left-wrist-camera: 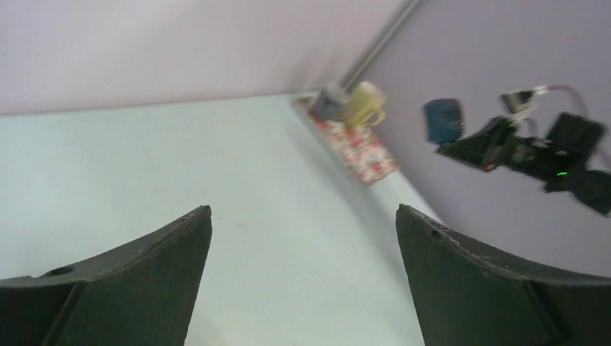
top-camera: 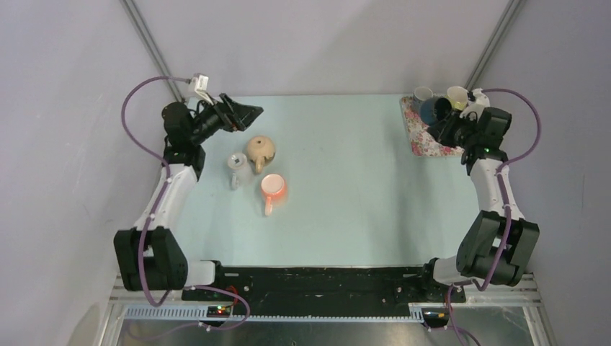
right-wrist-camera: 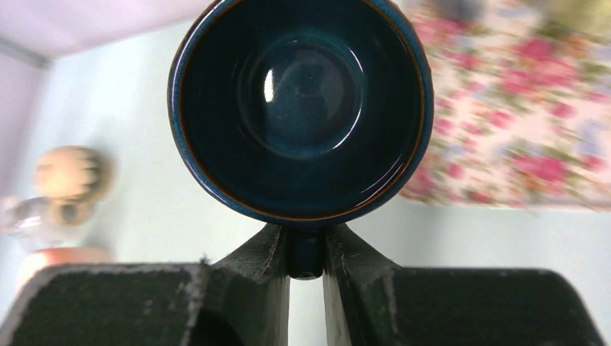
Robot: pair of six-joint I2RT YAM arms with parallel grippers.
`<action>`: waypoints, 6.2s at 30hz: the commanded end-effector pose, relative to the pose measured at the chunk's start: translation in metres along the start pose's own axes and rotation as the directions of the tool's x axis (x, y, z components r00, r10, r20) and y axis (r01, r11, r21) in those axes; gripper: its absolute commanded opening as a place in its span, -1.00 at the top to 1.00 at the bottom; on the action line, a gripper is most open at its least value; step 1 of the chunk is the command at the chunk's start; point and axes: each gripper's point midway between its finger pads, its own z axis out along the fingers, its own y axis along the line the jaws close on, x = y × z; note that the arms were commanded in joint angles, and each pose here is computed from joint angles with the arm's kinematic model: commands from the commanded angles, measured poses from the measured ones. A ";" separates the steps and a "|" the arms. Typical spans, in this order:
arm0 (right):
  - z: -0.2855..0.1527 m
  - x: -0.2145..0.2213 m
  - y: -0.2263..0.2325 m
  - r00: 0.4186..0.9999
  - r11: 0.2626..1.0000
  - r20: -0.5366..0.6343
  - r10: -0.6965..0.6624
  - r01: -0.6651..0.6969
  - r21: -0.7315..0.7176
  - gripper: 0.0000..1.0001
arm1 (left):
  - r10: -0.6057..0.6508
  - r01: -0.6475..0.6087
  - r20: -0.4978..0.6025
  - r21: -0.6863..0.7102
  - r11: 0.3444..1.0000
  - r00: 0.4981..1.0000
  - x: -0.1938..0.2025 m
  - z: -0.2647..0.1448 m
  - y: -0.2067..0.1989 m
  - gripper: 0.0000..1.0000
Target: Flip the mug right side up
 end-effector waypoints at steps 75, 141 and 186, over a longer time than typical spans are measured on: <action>0.099 0.027 -0.276 0.823 0.686 -0.561 -0.094 0.461 0.562 1.00 | 0.166 -0.296 -0.411 -0.274 0.915 0.896 0.097 -0.114 0.078 -0.99; 0.022 0.033 0.058 0.827 0.869 -0.360 -0.433 0.489 0.078 -0.50 | 0.132 -0.527 -0.686 -0.408 0.746 0.716 0.122 -0.122 0.180 -0.99; 0.022 0.070 0.046 0.818 0.877 -0.394 -0.419 0.477 0.055 -0.50 | 0.087 -0.560 -0.766 -0.381 0.736 0.636 0.143 -0.071 0.165 -0.99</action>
